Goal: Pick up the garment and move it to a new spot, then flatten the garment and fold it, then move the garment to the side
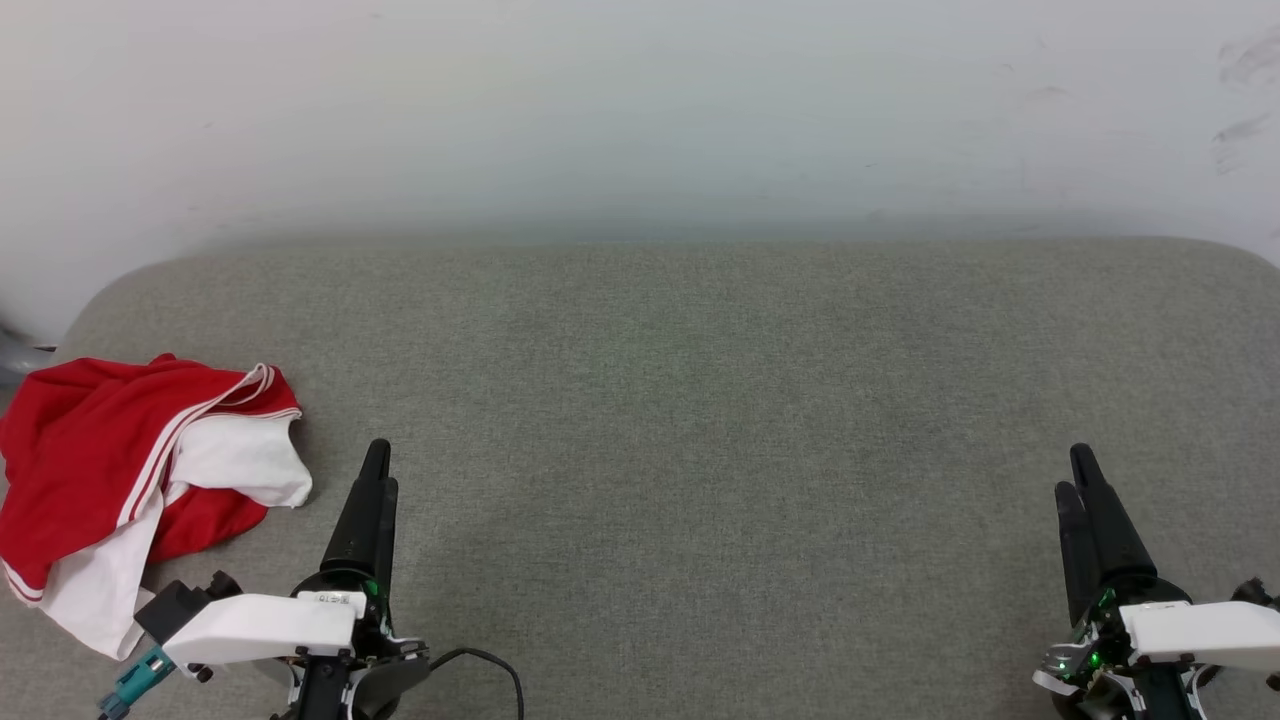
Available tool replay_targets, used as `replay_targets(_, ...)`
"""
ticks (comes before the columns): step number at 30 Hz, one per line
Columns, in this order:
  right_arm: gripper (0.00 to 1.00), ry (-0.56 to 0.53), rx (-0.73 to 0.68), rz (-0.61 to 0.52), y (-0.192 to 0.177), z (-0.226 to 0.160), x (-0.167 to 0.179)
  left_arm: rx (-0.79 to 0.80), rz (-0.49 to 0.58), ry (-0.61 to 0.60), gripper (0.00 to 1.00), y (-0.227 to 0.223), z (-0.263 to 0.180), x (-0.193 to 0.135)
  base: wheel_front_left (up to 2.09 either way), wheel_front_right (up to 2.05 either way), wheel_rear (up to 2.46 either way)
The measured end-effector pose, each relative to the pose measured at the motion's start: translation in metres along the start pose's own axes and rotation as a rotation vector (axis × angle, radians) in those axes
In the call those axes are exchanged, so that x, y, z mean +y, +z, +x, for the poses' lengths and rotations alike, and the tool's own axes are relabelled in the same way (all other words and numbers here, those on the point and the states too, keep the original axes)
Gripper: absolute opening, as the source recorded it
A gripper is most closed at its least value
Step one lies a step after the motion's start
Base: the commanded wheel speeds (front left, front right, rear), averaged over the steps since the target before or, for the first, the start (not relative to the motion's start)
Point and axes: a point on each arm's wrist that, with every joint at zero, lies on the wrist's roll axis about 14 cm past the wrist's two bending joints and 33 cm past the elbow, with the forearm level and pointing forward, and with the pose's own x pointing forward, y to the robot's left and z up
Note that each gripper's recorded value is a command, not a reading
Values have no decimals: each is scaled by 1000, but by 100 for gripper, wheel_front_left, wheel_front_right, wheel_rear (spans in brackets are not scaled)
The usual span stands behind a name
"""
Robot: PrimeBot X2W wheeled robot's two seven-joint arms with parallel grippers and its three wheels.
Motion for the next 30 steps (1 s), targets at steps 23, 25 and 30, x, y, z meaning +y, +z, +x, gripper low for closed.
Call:
replay_targets(23,100,92,12,-604,-11,-1,24,-8,530,-88,100,-4,-1,-24,0,0,0)
replay_targets(25,100,101,13,-649,-11,-1,26,-7,588,-91,100,-3,-2,-24,0,0,0)
replay_targets(30,100,126,24,-766,-16,0,33,-7,717,-94,100,-3,-4,-22,0,0,0)
